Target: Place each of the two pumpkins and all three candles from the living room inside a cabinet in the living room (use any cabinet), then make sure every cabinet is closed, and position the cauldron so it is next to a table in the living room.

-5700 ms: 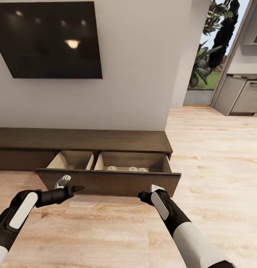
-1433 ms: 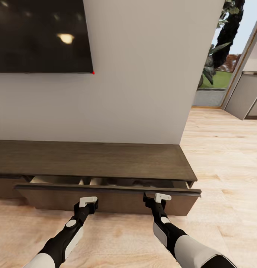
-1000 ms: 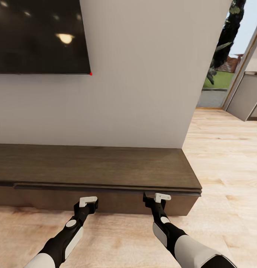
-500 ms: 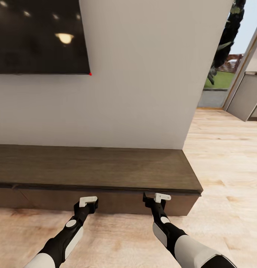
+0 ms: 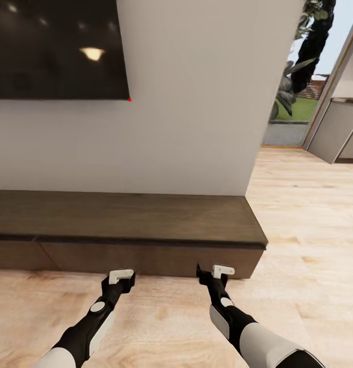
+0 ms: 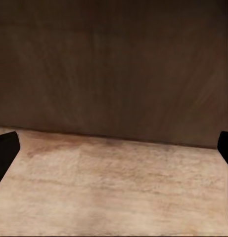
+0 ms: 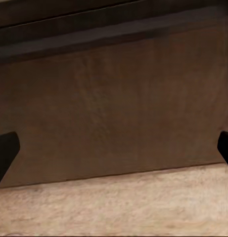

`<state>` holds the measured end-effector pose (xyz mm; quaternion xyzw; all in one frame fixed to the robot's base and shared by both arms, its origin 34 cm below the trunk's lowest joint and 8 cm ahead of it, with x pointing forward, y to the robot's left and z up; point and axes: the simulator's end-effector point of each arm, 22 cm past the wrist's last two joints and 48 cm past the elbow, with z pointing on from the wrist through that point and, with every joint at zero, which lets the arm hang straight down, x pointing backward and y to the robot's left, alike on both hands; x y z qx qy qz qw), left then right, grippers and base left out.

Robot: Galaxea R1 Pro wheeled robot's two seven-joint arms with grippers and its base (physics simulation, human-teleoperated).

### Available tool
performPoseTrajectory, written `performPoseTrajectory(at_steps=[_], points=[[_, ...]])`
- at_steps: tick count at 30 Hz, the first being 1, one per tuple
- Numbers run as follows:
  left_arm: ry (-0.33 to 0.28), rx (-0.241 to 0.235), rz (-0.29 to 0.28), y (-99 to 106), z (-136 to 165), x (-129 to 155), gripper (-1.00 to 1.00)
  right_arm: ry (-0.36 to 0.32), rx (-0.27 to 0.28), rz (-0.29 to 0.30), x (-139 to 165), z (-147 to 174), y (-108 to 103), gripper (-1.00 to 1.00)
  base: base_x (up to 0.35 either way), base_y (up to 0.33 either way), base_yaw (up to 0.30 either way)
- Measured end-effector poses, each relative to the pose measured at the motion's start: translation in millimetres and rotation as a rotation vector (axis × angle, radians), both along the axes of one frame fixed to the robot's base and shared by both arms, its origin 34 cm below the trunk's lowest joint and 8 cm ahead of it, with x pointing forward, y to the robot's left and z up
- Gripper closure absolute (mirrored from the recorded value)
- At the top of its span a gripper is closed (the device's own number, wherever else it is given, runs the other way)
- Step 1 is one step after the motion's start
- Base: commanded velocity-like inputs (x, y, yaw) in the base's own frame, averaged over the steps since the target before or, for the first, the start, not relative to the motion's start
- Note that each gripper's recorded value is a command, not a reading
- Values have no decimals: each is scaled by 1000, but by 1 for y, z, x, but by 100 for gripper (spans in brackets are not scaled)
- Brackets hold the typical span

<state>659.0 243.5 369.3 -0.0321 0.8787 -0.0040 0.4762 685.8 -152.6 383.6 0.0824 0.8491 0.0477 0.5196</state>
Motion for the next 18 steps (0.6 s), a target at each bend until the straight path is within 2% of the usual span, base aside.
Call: performPoseTrajectory(at_steps=[5,7,8,9,10,13,16,18], points=[[13,-6,4,1,-2,-1,-100,12,1,0,-1,-2,0,-100,-332,0,0],[49,-9,5,1,-8,-5,-100,65,4,4,-7,-12,1,-100,-332,0,0],[89,-9,1,1,-14,-9,-100,113,5,11,-12,-21,2,-100,-263,0,0],[168,-10,-6,1,-23,-16,-100,200,5,29,-21,-35,6,-100,-211,0,0],[200,-10,-9,0,-26,-19,-100,234,5,37,-25,-40,8,-100,-135,0,0],[370,-32,-21,-3,-31,-33,-100,407,12,79,-43,-59,18,-100,-59,0,0],[522,-70,-22,-3,-21,-45,-100,514,40,121,-48,-57,32,-100,-15,0,0],[594,-98,-8,2,-10,-51,-100,584,61,141,-54,-53,39,-100,-5,0,0]])
